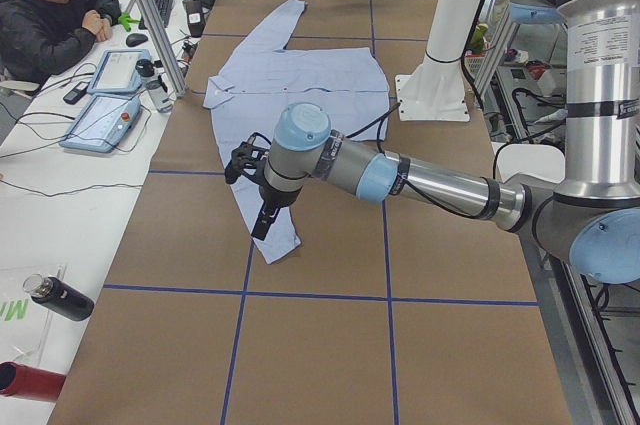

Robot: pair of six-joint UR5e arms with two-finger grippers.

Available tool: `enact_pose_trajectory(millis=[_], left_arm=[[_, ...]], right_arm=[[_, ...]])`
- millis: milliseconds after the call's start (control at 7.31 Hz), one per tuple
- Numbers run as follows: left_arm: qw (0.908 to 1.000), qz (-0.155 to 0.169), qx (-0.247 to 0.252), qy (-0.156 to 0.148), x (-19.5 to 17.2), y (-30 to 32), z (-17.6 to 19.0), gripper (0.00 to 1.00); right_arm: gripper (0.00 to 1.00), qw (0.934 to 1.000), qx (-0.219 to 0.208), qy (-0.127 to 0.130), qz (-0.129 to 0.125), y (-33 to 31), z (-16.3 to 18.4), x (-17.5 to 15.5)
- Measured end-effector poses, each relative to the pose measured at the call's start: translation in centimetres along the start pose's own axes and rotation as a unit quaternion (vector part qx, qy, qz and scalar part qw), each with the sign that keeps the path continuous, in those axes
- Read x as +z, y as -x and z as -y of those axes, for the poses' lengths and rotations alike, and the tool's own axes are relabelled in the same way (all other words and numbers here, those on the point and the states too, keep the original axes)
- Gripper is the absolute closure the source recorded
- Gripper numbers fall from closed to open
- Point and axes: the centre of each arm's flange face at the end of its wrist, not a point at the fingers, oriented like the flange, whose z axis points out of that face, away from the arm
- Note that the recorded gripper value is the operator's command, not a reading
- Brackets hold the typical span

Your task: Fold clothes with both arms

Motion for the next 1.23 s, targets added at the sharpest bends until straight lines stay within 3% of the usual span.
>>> enact_pose_trajectory(millis=[273,410,684,1231], left_arm=[[1.0000,-0.001,0.000,0.000,0.0,0.0,0.0,0.00],[1.0000,-0.001,0.001,0.000,0.0,0.0,0.0,0.00],[1.0000,-0.001,0.000,0.001,0.0,0.0,-0.1,0.00],[1.0000,-0.001,0.000,0.001,0.0,0.0,-0.1,0.00]], right_arm=[[0.01,0.9989,-0.032,-0.034,0.008,-2.1,-0.5,5.2],[0.02,0.9983,-0.040,-0.039,0.013,-1.7,0.3,6.6],[0.04,0.9979,-0.049,-0.039,0.019,-0.8,2.0,8.2],[0.06,0.9981,-0.054,-0.025,0.017,-0.5,1.9,9.9]])
